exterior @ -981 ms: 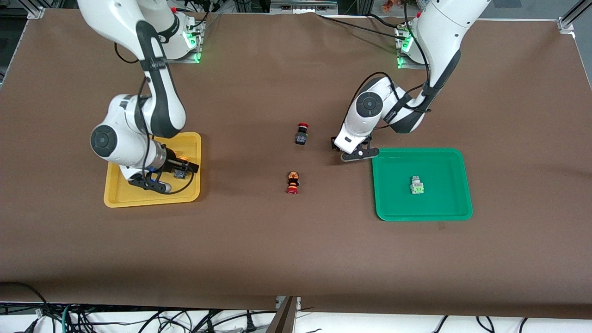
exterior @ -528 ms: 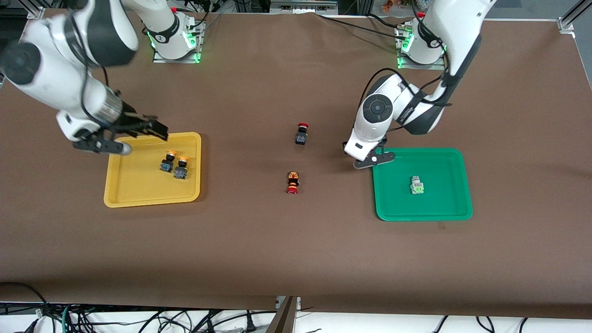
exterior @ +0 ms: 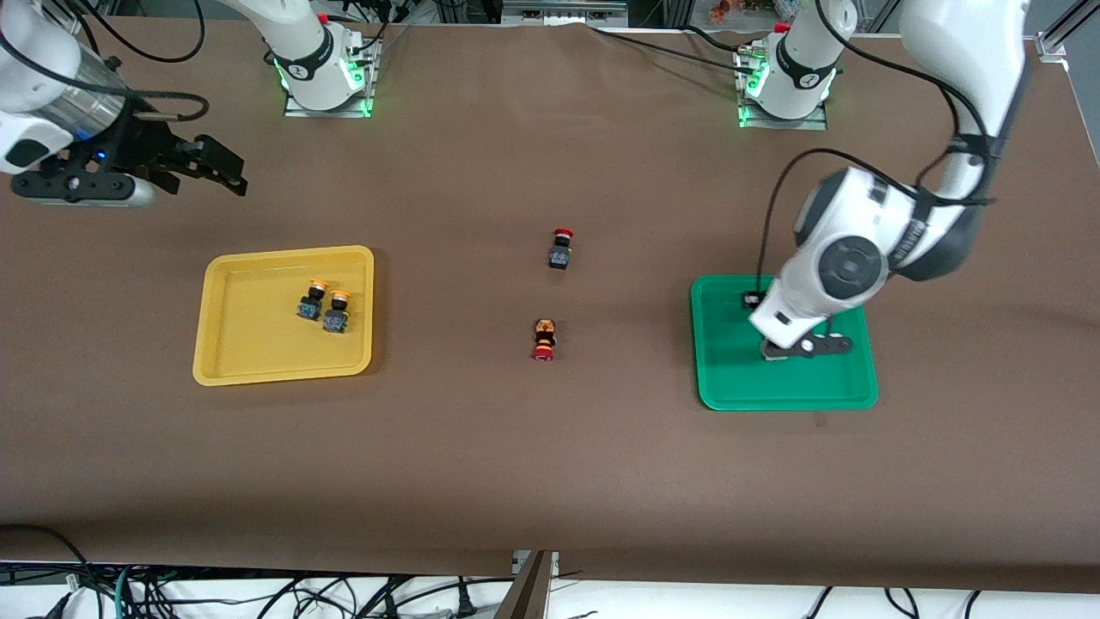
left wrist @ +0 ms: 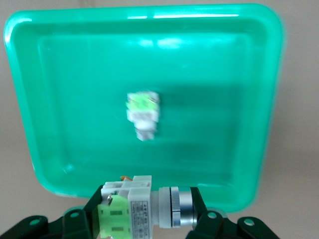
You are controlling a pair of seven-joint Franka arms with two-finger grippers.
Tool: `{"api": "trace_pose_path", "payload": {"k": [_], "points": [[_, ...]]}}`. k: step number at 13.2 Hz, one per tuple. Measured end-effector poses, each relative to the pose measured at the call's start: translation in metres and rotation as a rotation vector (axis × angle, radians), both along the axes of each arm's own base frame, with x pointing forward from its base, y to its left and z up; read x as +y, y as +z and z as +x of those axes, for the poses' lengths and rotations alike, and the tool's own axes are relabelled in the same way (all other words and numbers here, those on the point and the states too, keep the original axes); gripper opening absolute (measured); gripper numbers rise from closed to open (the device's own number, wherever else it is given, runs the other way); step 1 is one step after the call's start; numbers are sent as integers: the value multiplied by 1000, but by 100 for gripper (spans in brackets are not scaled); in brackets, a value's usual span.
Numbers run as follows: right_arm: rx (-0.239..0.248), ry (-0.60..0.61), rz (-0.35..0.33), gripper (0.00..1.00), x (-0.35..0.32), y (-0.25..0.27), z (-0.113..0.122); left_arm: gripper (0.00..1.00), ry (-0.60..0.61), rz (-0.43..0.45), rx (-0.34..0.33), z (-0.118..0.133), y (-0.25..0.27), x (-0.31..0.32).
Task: Place green and yellow buttons in trays
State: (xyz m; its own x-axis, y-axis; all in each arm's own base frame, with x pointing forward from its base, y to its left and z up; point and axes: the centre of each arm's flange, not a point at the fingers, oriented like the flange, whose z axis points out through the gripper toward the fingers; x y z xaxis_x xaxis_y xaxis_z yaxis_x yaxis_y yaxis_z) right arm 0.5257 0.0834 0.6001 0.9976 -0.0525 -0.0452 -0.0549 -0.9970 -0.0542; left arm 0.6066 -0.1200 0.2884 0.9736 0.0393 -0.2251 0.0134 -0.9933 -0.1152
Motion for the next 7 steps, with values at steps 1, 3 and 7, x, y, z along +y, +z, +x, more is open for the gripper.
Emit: {"api": "trace_pose_path", "payload": {"k": [1,3,7], "points": [[0,9,-5,100,-6,0,3,69,-20,-18,12,4,-10,20],[9,19,-8,100,-17,-7,9,69,-60,-55,17,11,-24,55],[9,35,-8,100,-11,-9,13,99,-85,-76,-5,16,-17,74]]}}
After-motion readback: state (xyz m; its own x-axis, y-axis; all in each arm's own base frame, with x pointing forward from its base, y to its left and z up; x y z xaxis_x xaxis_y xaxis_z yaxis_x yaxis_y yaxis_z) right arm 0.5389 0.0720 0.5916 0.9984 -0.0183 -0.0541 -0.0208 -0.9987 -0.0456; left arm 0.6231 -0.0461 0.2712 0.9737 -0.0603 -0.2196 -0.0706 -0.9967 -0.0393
